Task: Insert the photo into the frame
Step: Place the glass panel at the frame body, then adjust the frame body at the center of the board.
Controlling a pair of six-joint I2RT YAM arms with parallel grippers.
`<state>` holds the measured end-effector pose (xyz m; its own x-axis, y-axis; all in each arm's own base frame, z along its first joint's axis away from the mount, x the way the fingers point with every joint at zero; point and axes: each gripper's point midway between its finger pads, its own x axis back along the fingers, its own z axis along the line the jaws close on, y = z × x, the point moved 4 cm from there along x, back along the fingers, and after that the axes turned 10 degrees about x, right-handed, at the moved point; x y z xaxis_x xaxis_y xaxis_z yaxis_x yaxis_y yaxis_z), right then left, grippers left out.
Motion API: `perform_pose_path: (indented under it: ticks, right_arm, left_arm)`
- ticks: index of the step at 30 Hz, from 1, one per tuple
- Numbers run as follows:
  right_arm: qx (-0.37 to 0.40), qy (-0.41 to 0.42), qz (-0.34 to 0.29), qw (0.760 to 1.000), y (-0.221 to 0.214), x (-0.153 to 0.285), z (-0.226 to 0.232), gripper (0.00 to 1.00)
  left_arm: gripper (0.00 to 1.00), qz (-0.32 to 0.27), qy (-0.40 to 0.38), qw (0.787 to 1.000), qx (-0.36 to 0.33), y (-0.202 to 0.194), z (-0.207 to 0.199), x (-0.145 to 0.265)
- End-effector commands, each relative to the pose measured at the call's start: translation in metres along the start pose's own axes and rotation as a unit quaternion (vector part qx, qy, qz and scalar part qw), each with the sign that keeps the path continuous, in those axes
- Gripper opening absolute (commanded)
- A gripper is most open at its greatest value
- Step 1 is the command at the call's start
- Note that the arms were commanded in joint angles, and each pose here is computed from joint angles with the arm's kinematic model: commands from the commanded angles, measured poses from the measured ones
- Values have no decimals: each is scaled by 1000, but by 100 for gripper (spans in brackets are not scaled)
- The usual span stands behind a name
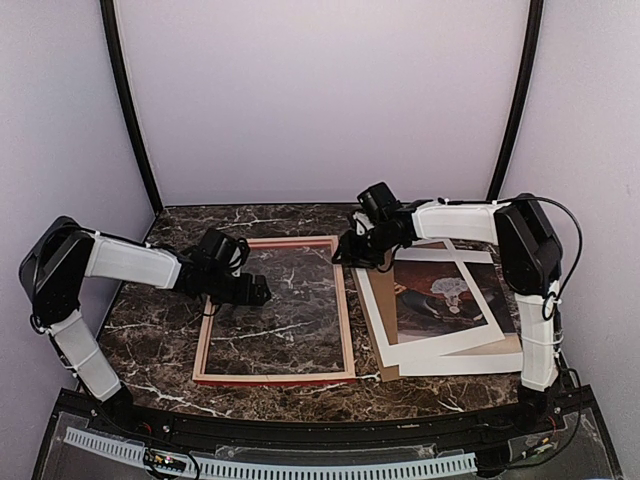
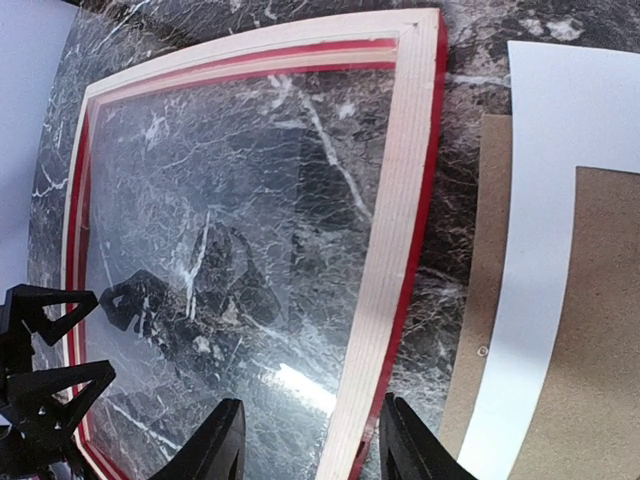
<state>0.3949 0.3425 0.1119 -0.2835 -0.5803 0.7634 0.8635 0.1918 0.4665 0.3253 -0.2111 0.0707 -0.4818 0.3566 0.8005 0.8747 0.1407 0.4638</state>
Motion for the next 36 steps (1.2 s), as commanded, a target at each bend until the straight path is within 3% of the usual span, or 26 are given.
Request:
perform_pose_path:
  ticks: [1,8,16,25,32,36]
  right_arm:
    - [12,-32,-43,998,23,7,-7,46]
    - [12,-35,-67,997,37,1,-18,46]
    - [30,-19,-79,996,53,-8,-22,46]
    - [42,-3,-40,998,37,-23,-25,45]
    - [49,3,-6,999,15,-35,-22,45]
    - [57,-9,9,998,2,-38,-22,45]
  left_arm:
    - [96,-5,-14,1000,-12,7,-11,26]
    - [97,-71,-31,996,-34,47,-34,56]
    - [98,-142,23,988,-62,99,-32,65]
    - [99,-122,32,988,-87,156,-6,53]
    - [99,-80,36,991,-104,170,16,28]
    - [99,-85,44,990,-101,184,24,24]
